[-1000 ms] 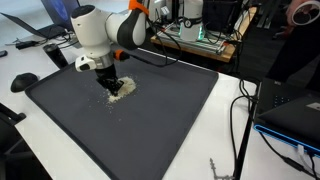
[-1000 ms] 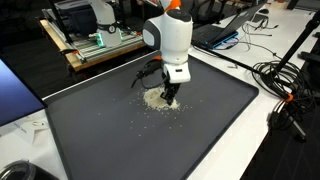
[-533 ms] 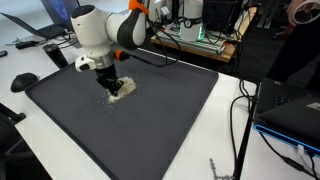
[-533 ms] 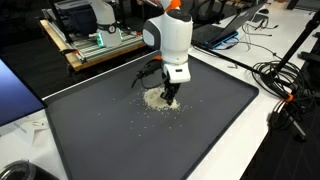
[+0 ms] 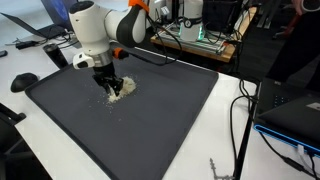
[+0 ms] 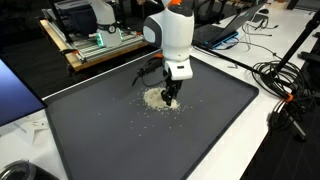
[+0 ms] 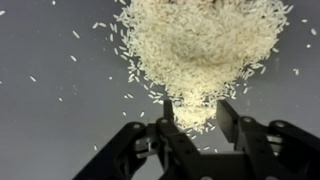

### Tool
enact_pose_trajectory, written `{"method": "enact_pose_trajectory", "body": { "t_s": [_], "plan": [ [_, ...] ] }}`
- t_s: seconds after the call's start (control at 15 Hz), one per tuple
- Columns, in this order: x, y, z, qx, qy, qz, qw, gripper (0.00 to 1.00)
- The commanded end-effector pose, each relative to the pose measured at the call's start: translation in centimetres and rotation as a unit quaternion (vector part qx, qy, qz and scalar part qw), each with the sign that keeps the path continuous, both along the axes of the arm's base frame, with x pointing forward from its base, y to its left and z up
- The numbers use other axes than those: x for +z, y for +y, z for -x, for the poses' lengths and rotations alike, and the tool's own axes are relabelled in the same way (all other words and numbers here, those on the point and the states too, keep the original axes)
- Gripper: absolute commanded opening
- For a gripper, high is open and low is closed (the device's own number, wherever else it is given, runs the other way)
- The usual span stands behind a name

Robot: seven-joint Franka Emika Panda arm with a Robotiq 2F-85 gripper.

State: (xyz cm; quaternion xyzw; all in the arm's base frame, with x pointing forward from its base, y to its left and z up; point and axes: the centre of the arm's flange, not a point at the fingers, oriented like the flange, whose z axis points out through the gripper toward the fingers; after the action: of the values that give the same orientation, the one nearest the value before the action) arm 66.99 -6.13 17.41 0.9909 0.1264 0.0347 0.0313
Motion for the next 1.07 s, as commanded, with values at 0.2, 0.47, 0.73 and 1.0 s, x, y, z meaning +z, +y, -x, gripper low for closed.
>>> {"method": "enact_pose_trajectory", "body": {
  "t_s": [0.2,0.47,0.73,1.0],
  "plan": [
    [4.4,1.2,1.4,-0.018,-0.011,0.042,0.9989,0.99],
    [6.2,4.1,2.4,-0.023,-0.037,0.09,0.9949,1.0],
    [6.7,7.4,3.3,-0.052,-0.055,0.14,0.9873,1.0],
    [6.4,10.0,3.9,-0.084,-0.082,0.182,0.9763,1.0]
  ]
}}
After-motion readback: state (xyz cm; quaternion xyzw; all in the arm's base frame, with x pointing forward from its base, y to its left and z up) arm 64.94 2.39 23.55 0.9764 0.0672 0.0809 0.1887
